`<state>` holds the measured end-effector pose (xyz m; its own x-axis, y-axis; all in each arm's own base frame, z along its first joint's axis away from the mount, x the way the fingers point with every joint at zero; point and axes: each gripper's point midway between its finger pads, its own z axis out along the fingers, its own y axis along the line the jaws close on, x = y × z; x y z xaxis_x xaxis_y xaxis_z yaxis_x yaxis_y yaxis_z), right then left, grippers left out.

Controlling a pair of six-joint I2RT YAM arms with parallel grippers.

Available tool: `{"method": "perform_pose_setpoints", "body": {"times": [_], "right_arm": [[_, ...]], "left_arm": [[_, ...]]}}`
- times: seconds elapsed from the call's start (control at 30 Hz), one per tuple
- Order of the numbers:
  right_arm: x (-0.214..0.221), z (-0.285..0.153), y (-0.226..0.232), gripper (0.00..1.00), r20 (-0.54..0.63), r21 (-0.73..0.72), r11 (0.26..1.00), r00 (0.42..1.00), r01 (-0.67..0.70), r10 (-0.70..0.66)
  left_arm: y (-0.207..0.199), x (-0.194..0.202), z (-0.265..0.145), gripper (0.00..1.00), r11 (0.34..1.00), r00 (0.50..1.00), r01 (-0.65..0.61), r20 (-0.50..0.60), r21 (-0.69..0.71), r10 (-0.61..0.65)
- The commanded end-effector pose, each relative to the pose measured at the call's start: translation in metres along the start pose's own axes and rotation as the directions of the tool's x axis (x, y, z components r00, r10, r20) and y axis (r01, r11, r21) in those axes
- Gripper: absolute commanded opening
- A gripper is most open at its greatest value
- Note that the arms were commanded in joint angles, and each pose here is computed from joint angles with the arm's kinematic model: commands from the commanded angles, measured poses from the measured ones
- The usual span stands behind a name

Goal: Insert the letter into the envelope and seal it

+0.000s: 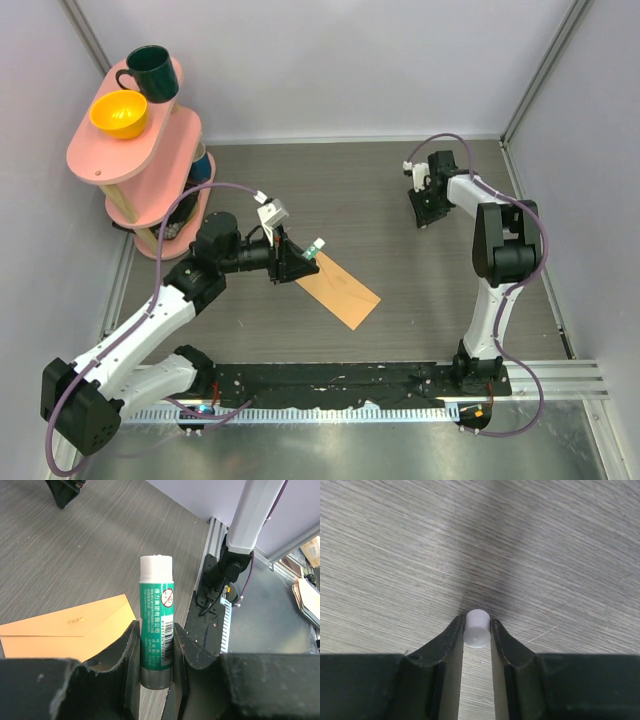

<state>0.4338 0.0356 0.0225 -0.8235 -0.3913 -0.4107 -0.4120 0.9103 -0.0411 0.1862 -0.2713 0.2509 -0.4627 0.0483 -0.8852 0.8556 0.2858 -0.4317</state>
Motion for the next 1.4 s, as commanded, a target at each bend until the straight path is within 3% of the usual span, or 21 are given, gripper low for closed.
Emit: {"method": "perform_pose_setpoints", "body": {"times": [0.0,0.07,0.13,0.17,0.2,0.27,0.3,0.6,0.7,0.77,0.8,0.87,0.9,0.97,1.37], "right_arm": [[-0.023,-0.031,0.003,0.06,0.055,-0.02,0.999,0.997,0.049,-0.048],[-0.045,-0.063,0.02,0.01,0.131,-0.112,0.987,0.987,0.113,-0.098],[-0.041,-0.093,0.042,0.01,0.123,-0.225,0.963,0.985,0.146,-0.121],[-0.059,-0.121,0.049,0.01,0.193,-0.256,0.947,0.97,0.192,-0.144],[-0.051,-0.141,0.074,0.01,0.186,-0.385,0.905,0.975,0.183,-0.118],[-0.056,-0.176,0.101,0.01,0.228,-0.5,0.843,0.969,0.197,-0.092],[-0.058,-0.203,0.123,0.01,0.245,-0.605,0.771,0.968,0.196,-0.054],[-0.057,-0.322,0.225,0.01,0.338,-0.821,0.498,0.941,0.28,0.028],[-0.055,-0.342,0.261,0.01,0.354,-0.85,0.419,0.935,0.319,0.006],[-0.048,-0.356,0.282,0.01,0.29,-0.896,0.363,0.956,0.258,0.035],[-0.058,-0.36,0.286,0.01,0.328,-0.891,0.349,0.943,0.291,0.051],[-0.057,-0.37,0.294,0.01,0.259,-0.925,0.311,0.961,0.217,0.1],[-0.065,-0.376,0.3,0.01,0.314,-0.917,0.292,0.943,0.272,0.106],[-0.065,-0.384,0.308,0.01,0.296,-0.931,0.257,0.947,0.258,0.123],[-0.049,-0.389,0.329,0.01,0.312,-0.927,0.232,0.949,0.293,0.045]], "left_arm": [[-0.004,-0.012,-0.002,0.0,0.998,0.998,-0.057,0.034,0.013,0.057],[-0.007,-0.012,-0.005,0.0,0.996,0.996,-0.088,0.024,0.015,0.087],[-0.007,-0.013,-0.009,0.0,0.987,0.987,-0.16,0.025,0.014,0.16],[-0.008,-0.013,-0.01,0.0,0.984,0.984,-0.18,0.023,0.013,0.179],[-0.008,-0.013,-0.011,0.0,0.979,0.979,-0.202,0.023,0.014,0.202],[-0.008,-0.014,-0.014,0.0,0.963,0.963,-0.27,0.029,0.014,0.269],[-0.01,-0.015,-0.014,0.0,0.957,0.957,-0.289,0.033,0.021,0.289],[-0.023,-0.032,-0.025,0.0,0.876,0.87,-0.483,0.119,0.014,0.478],[-0.025,-0.036,-0.024,0.0,0.861,0.855,-0.508,0.128,0.019,0.502],[-0.031,-0.036,-0.022,0.0,0.852,0.848,-0.522,0.133,0.039,0.514],[-0.032,-0.036,-0.021,0.0,0.849,0.845,-0.527,0.135,0.042,0.518],[-0.036,-0.036,-0.02,0.0,0.841,0.837,-0.539,0.14,0.044,0.529],[-0.039,-0.041,-0.02,0.0,0.835,0.829,-0.548,0.158,0.039,0.537],[-0.045,-0.045,-0.019,0.0,0.828,0.821,-0.558,0.179,0.047,0.543],[-0.055,-0.055,-0.019,0.0,0.823,0.811,-0.565,0.22,0.052,0.543]]}}
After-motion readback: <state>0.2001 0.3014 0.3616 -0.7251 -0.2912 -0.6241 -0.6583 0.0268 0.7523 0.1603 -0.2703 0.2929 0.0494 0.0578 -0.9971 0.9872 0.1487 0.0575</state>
